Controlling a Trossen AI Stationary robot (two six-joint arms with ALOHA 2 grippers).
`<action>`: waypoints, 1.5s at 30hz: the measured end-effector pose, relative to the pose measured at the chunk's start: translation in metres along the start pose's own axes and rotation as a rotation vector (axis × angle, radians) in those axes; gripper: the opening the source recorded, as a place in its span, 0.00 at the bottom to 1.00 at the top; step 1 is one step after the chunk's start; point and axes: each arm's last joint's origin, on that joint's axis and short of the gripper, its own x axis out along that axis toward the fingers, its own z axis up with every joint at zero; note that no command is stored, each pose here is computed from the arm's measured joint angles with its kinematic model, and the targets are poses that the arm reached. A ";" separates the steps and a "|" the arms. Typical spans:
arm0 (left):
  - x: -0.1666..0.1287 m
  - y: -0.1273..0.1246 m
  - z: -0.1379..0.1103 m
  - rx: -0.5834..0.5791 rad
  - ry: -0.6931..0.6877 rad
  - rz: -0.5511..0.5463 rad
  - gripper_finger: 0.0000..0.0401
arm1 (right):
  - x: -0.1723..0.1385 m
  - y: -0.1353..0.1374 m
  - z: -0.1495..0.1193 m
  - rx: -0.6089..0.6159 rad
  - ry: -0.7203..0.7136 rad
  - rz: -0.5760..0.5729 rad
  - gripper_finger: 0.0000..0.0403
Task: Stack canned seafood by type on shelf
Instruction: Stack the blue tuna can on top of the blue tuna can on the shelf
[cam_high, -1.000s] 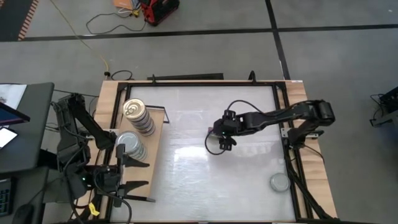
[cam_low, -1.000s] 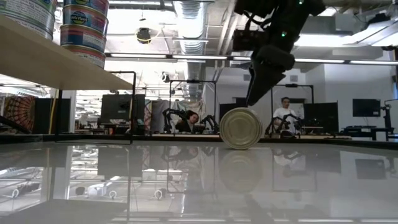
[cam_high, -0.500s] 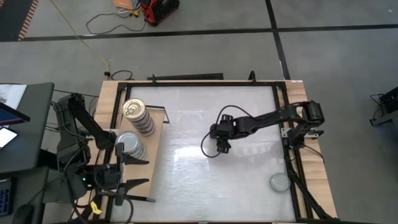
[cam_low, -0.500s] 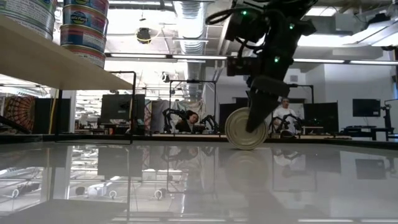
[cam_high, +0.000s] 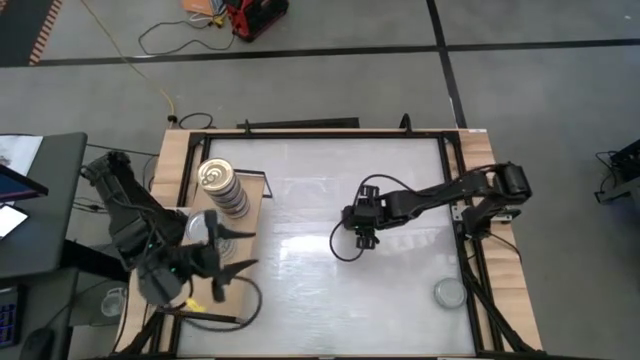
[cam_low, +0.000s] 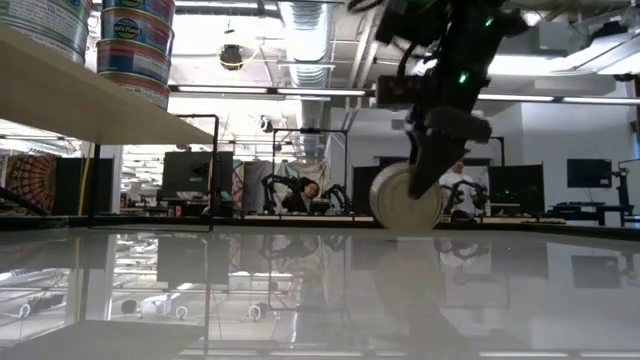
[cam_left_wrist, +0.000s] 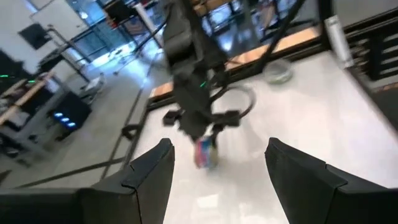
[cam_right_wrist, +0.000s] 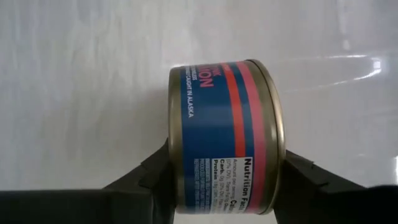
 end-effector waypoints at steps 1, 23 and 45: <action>0.004 0.002 0.000 0.014 0.008 0.012 0.60 | -0.008 -0.001 0.001 -0.005 -0.012 -0.015 0.53; 0.056 0.024 0.010 0.326 0.034 0.044 0.75 | -0.156 0.036 0.048 -0.323 -0.886 -0.335 0.54; 0.090 0.002 0.014 0.482 0.049 0.186 0.89 | -0.140 0.061 0.071 -0.389 -1.025 -0.432 0.55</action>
